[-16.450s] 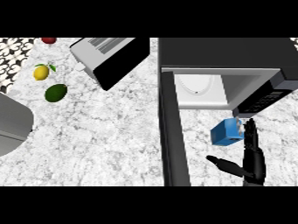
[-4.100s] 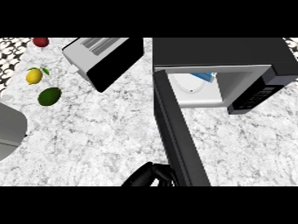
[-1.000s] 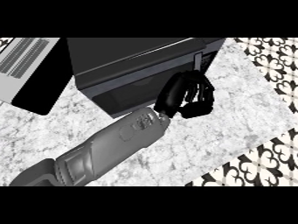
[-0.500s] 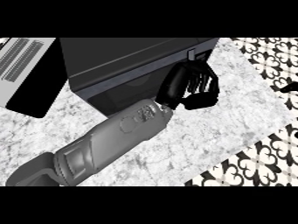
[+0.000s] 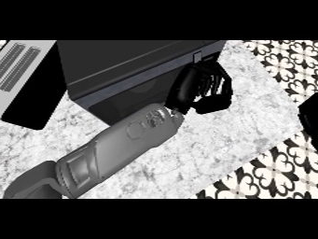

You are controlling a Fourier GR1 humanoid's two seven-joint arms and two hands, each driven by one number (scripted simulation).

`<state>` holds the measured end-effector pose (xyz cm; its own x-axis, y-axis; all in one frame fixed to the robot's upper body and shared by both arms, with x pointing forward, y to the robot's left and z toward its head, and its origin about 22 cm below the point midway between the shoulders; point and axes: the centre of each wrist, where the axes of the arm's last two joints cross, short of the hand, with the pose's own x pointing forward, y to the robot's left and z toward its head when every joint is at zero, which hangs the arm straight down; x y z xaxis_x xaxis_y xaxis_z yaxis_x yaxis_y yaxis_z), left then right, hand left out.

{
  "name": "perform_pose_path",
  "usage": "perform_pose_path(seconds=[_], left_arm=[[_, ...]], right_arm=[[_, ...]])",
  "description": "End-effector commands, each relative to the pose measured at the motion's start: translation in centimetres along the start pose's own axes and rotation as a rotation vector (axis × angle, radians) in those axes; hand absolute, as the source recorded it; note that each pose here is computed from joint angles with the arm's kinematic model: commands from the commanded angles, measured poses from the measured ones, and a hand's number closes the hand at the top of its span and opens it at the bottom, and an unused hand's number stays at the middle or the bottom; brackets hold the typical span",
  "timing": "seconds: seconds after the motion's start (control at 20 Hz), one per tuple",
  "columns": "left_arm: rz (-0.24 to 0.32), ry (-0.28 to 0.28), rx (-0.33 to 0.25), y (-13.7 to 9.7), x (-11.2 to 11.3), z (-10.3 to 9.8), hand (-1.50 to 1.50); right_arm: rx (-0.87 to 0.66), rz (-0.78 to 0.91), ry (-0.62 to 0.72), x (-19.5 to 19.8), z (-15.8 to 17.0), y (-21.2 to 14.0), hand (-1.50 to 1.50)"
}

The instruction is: Pick up the milk, place it into the microwave and close the microwave

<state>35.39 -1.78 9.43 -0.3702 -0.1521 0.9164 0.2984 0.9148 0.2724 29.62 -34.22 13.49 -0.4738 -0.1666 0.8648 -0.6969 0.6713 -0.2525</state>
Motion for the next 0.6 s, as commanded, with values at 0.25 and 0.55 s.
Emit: perform_pose_path(seconds=[0.25,0.55], left_arm=[[0.01,-0.01,0.009,-1.1,0.8,-0.8,1.5],[0.008,-0.003,0.039,-1.2,0.6,-0.5,1.5]], right_arm=[[0.177,-0.059,-0.085,1.0,-2.1,1.8,1.5],[0.204,-0.07,-0.092,1.6,-2.5,2.4,1.5]])
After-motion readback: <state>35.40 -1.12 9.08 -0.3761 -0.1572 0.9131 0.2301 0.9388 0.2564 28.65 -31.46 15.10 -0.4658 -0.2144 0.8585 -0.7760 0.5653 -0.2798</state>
